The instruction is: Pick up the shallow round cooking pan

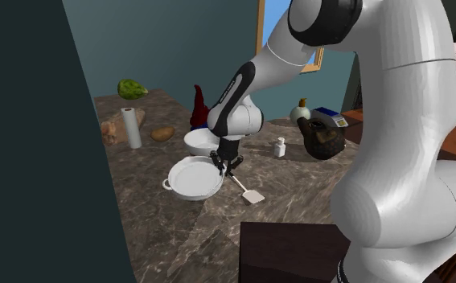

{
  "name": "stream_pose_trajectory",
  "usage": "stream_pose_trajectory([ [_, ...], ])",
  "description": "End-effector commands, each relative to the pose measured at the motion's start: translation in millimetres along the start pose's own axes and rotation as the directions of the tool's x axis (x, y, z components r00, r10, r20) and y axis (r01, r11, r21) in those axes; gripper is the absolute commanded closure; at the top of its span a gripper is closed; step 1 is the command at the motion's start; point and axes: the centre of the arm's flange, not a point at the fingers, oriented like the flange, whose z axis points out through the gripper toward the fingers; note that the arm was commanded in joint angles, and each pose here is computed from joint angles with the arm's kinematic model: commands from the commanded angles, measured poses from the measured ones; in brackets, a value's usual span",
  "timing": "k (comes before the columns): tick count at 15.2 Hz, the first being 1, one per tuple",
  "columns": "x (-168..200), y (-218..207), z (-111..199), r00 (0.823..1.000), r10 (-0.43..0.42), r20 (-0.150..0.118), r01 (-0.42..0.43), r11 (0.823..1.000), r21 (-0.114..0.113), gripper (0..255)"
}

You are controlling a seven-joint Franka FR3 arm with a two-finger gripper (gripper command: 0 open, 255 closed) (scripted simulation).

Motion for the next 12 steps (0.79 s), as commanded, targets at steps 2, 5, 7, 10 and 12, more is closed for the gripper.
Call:
stream_pose_trajectory([
  [2,0.3,-3.0,-15.7,1.000,0.000,0.000,0.000,1.000,0.000,255],
  [5,-0.6,-5.4,-31.3,1.000,0.000,0.000,0.000,1.000,0.000,255],
  [7,-1.2,-7.0,-41.7,1.000,0.000,0.000,0.000,1.000,0.000,255],
  [10,-2.0,-9.4,-57.4,1.000,0.000,0.000,0.000,1.000,0.000,255],
  [12,-2.1,-9.5,-58.2,1.000,0.000,0.000,0.000,1.000,0.000,255],
])
